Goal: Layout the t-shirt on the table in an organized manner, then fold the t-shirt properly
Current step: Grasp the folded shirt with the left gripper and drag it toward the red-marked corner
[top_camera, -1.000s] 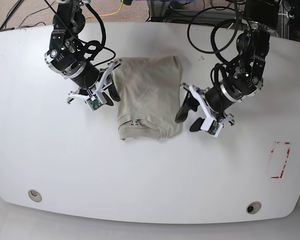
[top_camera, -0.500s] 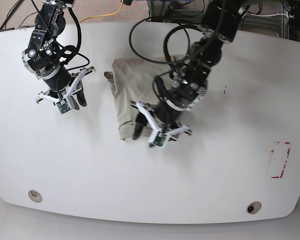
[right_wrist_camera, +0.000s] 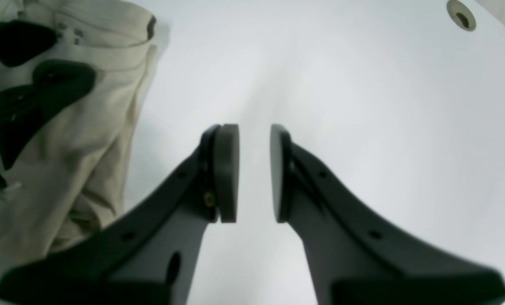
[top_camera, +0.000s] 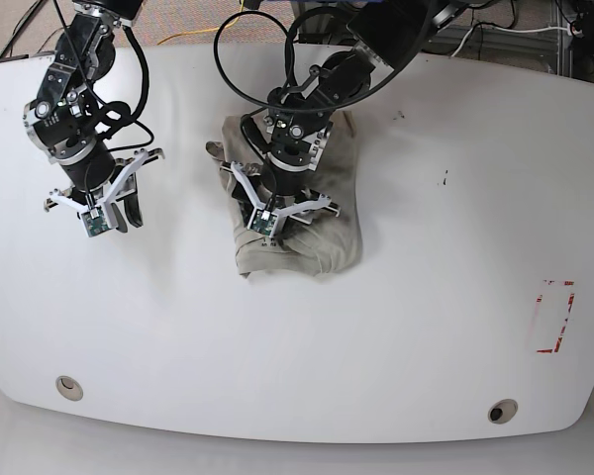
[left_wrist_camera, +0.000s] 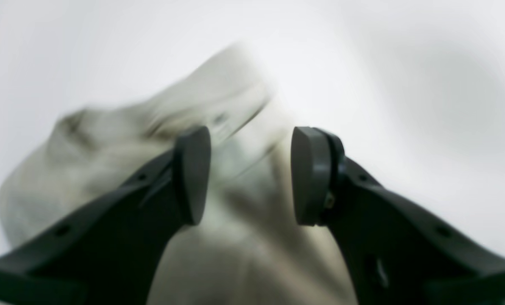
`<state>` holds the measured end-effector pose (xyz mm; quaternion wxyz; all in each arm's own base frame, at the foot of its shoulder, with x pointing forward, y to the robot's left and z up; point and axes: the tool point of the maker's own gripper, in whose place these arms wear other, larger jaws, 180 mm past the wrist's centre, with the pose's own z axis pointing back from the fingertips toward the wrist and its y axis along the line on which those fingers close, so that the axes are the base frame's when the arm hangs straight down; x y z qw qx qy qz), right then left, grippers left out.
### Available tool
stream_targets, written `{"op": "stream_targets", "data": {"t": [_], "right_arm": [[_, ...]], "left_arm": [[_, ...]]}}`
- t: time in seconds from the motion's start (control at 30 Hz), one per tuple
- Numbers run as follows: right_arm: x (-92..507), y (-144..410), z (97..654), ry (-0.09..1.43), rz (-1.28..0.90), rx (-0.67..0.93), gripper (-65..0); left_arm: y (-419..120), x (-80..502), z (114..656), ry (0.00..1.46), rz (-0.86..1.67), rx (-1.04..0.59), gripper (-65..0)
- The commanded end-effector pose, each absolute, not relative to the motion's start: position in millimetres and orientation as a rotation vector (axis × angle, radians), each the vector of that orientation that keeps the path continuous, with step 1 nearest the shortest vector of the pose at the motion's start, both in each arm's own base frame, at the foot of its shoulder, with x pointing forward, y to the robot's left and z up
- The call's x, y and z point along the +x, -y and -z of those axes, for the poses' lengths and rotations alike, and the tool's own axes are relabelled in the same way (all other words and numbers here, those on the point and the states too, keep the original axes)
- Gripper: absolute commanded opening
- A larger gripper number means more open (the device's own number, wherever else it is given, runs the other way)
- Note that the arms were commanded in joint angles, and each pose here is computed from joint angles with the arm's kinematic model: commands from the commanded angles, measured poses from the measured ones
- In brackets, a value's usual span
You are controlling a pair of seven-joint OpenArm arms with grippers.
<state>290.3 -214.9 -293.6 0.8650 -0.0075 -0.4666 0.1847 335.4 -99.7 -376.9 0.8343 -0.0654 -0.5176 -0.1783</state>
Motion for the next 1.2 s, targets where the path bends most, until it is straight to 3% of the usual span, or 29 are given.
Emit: {"op": "stream_targets", "data": {"t": [0.0,0.47,1.17], "right_arm": [[296.4,217.9,279.0,1.026,-0.394,-0.032,-51.8],[296.6,217.1,287.4,1.008,-0.382,-0.012,-51.8],[294.3,214.2,289.5,1.005,-0.382,0.000,-51.8]], "left_arm": [[98.8,337.7,387.5,1.109,0.427,-0.107,-36.4],[-41.0,328.5,463.6,0.992,0.679,0.118,-36.3],[-288.2,290.7,447.7,0.798,0.818,0.195,-36.3]]}}
